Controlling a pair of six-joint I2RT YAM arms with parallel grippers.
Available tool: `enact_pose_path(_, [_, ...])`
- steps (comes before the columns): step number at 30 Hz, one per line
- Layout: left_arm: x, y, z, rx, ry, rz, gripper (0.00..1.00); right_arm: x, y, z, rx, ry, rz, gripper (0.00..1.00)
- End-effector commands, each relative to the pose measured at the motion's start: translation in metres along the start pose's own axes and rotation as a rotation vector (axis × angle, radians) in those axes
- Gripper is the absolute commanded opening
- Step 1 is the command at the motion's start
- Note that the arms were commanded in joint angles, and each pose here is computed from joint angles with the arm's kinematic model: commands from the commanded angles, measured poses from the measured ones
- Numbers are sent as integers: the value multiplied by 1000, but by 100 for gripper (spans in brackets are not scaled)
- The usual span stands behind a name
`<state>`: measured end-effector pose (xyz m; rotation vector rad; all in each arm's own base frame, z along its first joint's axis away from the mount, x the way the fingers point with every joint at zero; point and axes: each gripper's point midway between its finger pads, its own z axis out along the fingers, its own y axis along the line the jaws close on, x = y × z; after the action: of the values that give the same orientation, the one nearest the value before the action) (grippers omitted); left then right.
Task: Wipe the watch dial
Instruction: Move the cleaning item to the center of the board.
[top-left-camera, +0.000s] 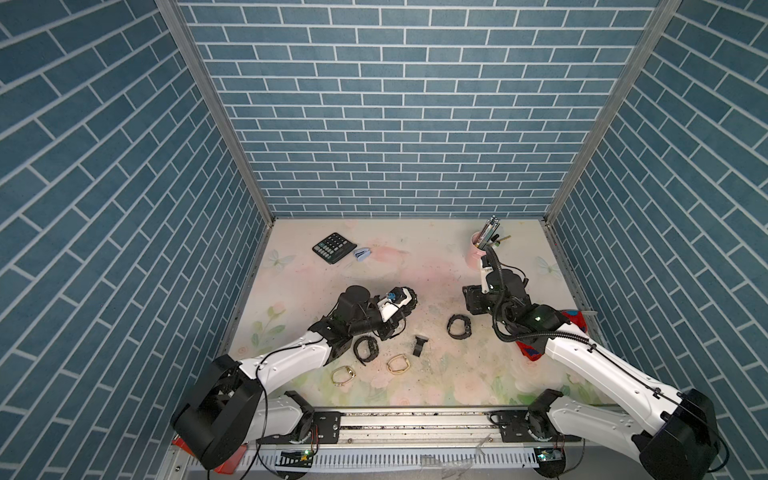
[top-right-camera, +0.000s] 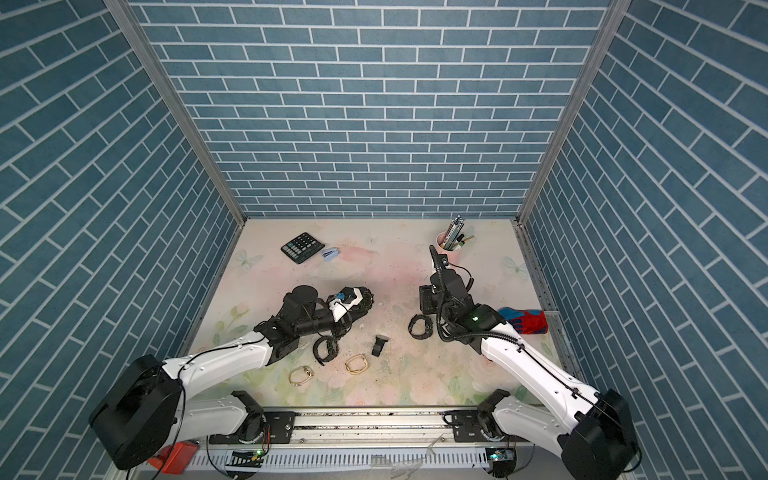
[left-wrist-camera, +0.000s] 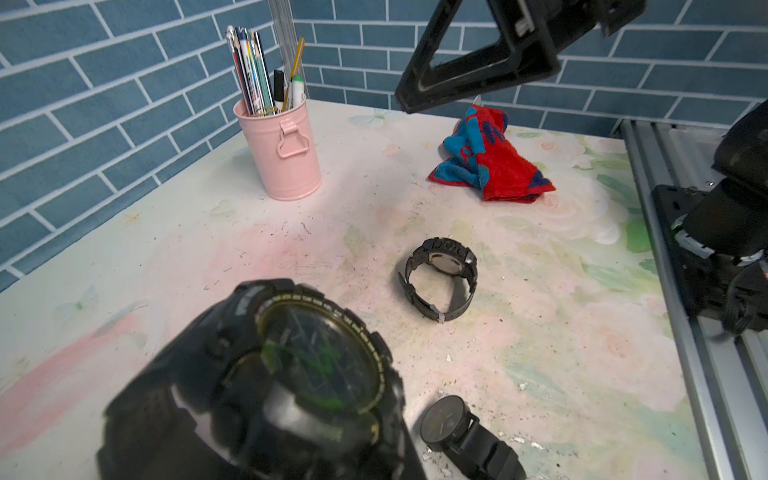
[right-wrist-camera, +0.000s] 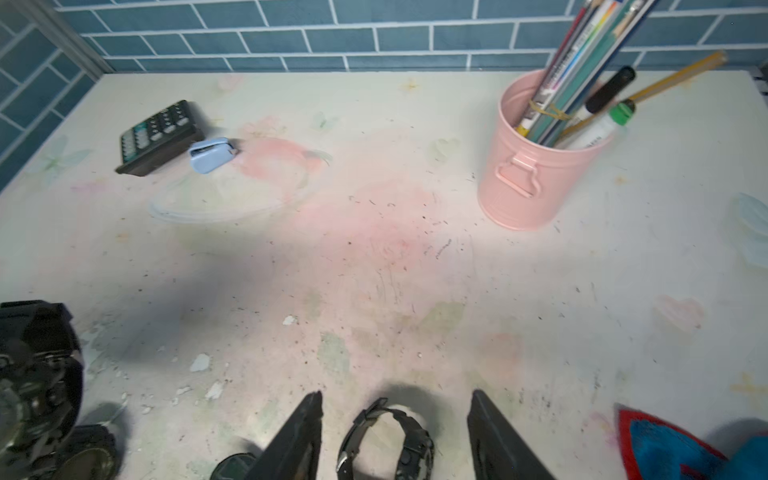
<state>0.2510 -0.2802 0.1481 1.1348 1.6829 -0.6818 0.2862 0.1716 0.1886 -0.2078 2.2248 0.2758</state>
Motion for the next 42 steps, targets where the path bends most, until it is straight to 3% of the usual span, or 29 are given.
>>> enact_pose_path(1, [2,5,2,-34,-4,33,0,18,-32,-8,153,50,47,59])
enact_pose_path(8, [12,5,2,-41,16,33,0,62,-81,-23,341,216,88,64])
enact_pose_path(16, [12,4,-1,-48,9,32,0,111,-148,-49,565,330,435,64])
enact_pose_path(19, [12,3,-1,-41,14,24,0,126,-163,-59,634,380,497,64])
enact_pose_path(25, [9,7,-8,-79,7,23,0,136,-168,-45,602,449,540,64])
enact_pose_path(32, [8,10,-15,-111,3,40,0,126,-161,-2,478,448,575,71])
enact_pose_path(38, [8,14,-19,-144,7,42,0,142,-176,12,553,521,547,72])
enact_pose_path(42, [6,19,-27,-192,-7,51,0,149,-183,7,598,501,549,66])
